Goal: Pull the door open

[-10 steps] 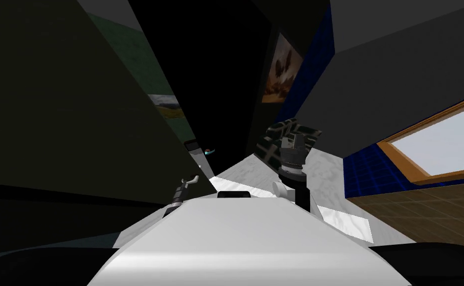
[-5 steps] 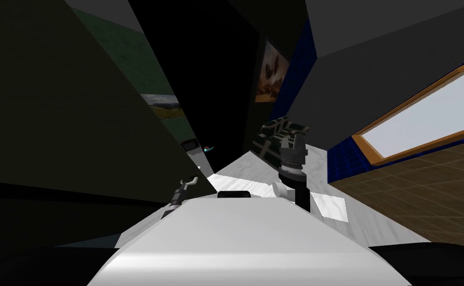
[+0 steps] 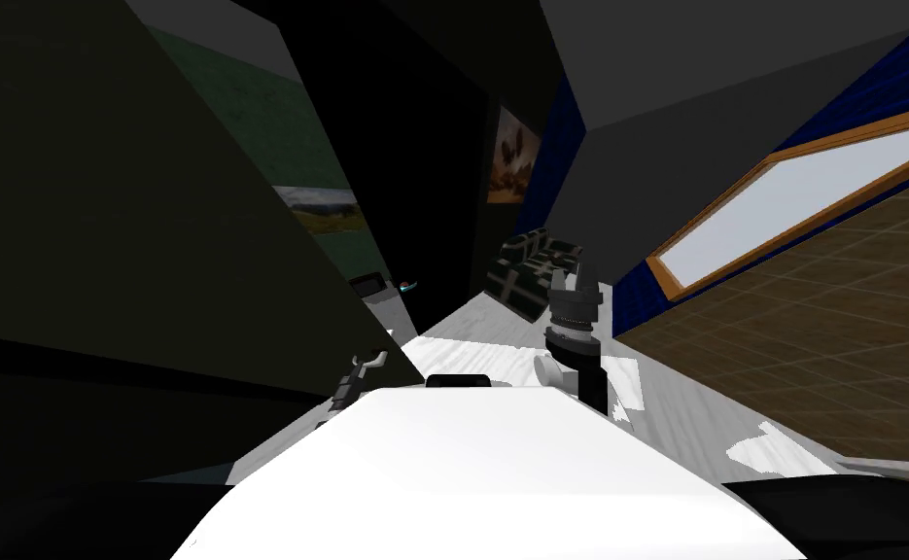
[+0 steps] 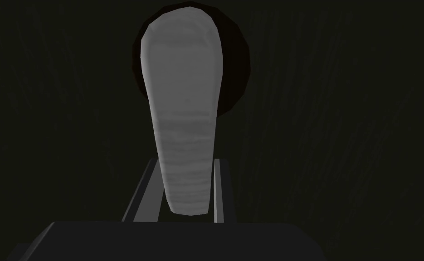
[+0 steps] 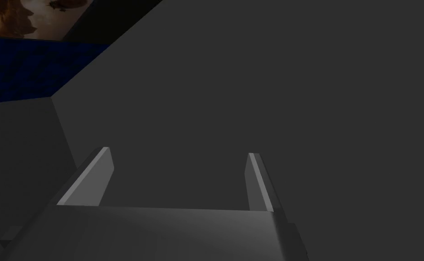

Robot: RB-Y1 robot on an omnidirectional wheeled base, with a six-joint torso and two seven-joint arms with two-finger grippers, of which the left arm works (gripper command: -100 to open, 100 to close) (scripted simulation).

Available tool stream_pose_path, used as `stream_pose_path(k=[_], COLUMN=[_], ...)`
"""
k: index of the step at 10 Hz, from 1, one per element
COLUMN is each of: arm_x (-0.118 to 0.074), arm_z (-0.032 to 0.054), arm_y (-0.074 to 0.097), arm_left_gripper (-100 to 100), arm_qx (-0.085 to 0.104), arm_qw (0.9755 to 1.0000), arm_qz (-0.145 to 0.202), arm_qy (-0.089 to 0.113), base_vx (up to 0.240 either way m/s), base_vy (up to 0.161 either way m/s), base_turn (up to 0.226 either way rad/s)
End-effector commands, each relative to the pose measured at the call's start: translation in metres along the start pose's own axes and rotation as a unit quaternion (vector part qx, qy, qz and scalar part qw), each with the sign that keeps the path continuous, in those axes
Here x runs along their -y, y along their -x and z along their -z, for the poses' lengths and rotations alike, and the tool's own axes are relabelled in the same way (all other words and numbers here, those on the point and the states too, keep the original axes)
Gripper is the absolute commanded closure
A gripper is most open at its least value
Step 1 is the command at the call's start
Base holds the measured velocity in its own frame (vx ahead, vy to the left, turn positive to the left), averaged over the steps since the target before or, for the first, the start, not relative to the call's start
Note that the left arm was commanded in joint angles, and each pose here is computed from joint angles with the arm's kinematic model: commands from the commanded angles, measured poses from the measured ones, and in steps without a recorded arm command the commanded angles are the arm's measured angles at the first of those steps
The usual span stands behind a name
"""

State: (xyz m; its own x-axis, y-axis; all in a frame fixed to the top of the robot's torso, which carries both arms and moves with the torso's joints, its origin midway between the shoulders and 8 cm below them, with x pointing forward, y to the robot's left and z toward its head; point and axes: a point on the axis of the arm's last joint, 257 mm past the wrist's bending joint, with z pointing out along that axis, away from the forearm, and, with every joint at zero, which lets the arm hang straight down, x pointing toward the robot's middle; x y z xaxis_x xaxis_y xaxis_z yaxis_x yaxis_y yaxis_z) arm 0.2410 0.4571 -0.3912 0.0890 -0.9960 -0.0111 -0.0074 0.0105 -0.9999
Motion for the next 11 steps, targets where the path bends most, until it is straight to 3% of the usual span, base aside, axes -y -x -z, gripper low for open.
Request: stream_pose_path(k=[1,10,11], arm_x=[0.000,0.000,0.001], arm_z=[0.0000,-0.0010,-0.0010], arm_y=[0.000,-0.010,-0.001], arm_left_gripper=[100,100,100], arm_qx=[0.000,-0.031,-0.023], arm_qw=[1.0000,0.9995,0.9997], arm_qz=[0.000,0.005,0.000], arm_qy=[0.000,-0.003,-0.001], base_vx=[-0.084,-0.238,-0.118], base_vy=[0.025,0.039,0.029], base_turn=[-0.015,-0.165,-0.021])
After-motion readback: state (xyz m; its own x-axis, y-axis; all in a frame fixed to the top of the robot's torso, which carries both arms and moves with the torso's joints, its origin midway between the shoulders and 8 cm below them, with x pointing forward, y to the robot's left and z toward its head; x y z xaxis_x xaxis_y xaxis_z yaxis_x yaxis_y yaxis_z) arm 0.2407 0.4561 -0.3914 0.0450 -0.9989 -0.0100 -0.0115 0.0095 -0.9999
